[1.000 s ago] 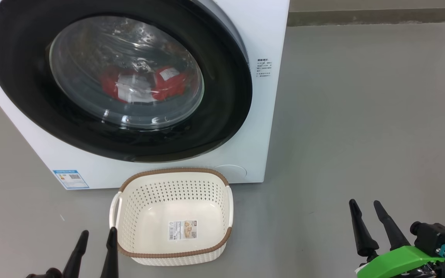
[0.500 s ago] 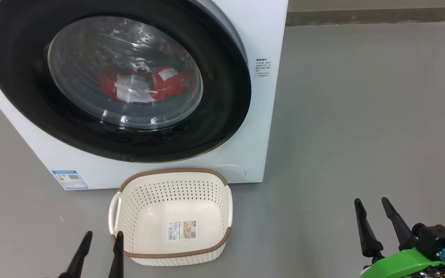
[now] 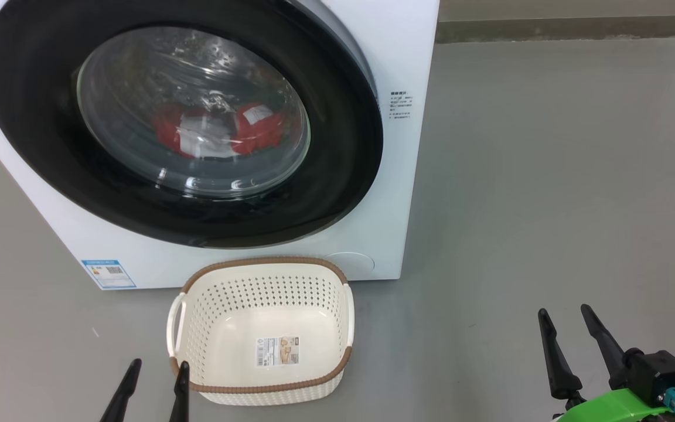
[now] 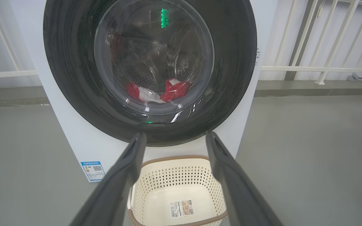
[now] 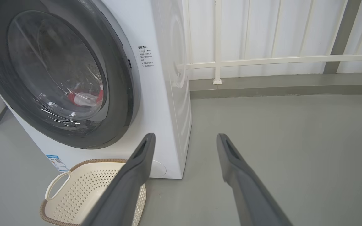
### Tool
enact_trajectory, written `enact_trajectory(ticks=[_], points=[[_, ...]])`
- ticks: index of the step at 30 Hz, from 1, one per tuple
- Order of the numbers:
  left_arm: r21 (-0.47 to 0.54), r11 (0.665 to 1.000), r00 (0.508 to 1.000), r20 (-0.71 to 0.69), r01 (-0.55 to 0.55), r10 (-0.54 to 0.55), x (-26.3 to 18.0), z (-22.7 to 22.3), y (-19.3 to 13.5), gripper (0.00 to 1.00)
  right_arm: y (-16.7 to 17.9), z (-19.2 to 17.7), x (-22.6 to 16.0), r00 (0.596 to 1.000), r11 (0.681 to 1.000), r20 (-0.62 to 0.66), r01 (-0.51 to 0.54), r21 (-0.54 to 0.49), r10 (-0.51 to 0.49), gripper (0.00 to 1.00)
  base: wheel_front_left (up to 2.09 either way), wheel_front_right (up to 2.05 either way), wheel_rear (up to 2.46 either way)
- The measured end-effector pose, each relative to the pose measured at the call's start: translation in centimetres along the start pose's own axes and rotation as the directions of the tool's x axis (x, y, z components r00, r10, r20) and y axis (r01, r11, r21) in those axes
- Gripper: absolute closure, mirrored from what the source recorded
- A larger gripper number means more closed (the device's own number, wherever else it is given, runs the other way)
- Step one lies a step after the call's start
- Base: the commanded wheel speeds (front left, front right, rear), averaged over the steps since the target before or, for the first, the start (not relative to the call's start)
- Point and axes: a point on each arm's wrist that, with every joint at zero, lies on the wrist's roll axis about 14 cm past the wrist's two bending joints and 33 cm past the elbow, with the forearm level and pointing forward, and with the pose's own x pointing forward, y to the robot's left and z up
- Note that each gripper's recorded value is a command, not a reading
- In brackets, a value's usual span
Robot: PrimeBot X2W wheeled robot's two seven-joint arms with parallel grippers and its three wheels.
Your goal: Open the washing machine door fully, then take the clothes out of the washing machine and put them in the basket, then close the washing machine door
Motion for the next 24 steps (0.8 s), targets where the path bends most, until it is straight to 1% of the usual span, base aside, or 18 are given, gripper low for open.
enact_trajectory(ticks=[5,24], points=[[-0.002,1.000,1.000,0.000,-0.005,0.005,-0.09,-0.02,0.16,0.00,-0.32,-0.59,-0.65,1.000,1.000,-0.018,0.010,0.000,-0.010,0.00,0.00,0.00,0.00],[-0.021,1.000,1.000,-0.001,-0.012,0.012,0.00,-0.08,0.32,0.00,-0.84,-0.34,-0.82,1.000,1.000,-0.010,0.026,0.000,-0.026,0.00,0.00,0.00,0.00]])
